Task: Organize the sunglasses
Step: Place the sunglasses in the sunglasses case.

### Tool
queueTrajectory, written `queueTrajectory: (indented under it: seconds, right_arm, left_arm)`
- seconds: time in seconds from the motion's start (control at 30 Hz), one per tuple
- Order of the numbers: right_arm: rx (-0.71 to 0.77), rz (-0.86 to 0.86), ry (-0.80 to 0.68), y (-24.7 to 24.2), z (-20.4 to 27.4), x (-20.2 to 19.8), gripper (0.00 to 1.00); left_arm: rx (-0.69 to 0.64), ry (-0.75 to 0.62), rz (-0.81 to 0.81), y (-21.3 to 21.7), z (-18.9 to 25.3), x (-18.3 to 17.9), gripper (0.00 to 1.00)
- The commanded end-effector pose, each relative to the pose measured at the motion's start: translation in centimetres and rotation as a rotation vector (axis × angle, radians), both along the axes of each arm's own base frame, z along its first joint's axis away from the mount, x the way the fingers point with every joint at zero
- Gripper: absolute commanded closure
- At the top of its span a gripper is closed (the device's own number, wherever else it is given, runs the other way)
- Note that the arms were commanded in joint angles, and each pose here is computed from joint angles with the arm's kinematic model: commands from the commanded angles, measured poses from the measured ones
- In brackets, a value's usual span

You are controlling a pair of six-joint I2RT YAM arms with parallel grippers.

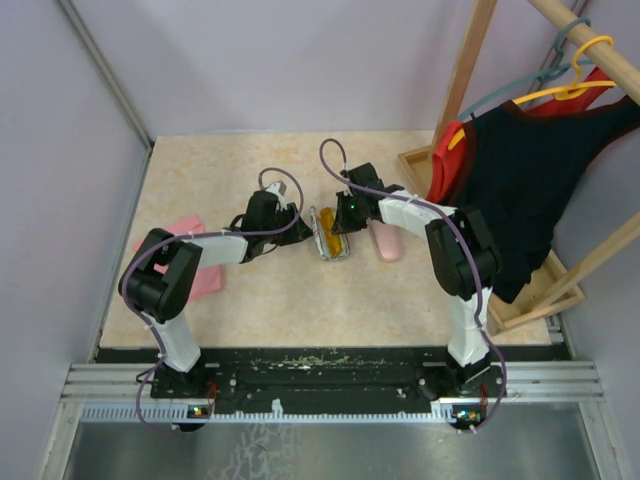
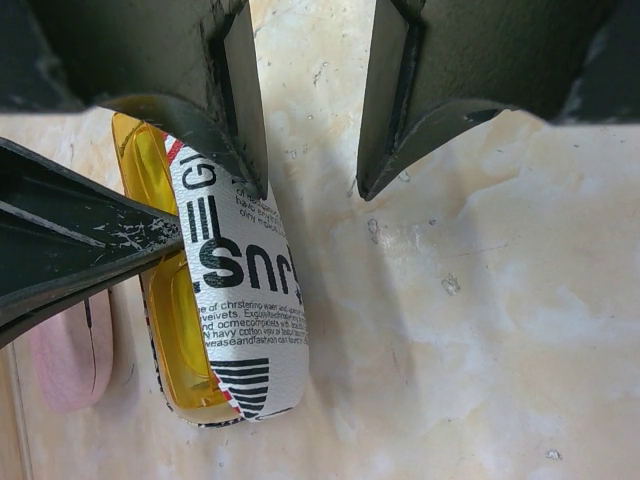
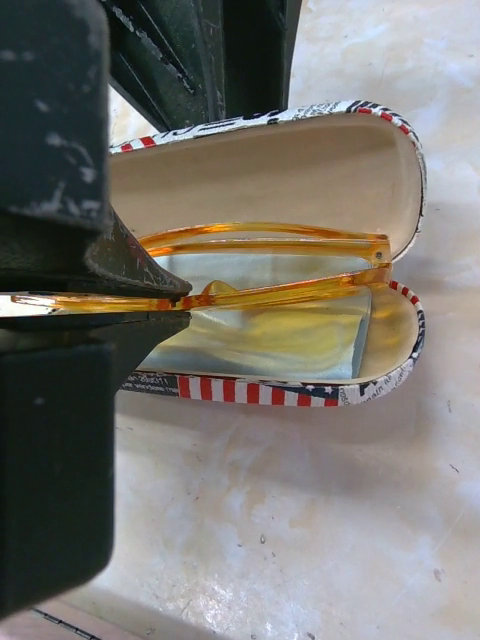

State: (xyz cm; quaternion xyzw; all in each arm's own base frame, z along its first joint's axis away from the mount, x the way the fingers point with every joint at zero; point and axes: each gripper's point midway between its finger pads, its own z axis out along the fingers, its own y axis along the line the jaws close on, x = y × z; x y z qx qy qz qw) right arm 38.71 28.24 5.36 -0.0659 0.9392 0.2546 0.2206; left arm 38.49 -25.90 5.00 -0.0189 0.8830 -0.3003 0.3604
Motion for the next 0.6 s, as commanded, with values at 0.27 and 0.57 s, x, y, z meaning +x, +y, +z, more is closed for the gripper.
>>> queueTrajectory:
  seconds: [0.27,0.57]
  right_arm:
    - [0.002,-0.009,-0.047,-0.2,0.7,1.2,0.89]
    - [-0.001,-0.019,-0.089,-0.5,2.0,1.8,0.8]
  left_arm:
    - [-0.003,-0.02,-0.021,-0.5,0.5,0.6,0.52]
    - [-0.001,-0.021,-0.02,-0.4,0.5,0.5,0.53]
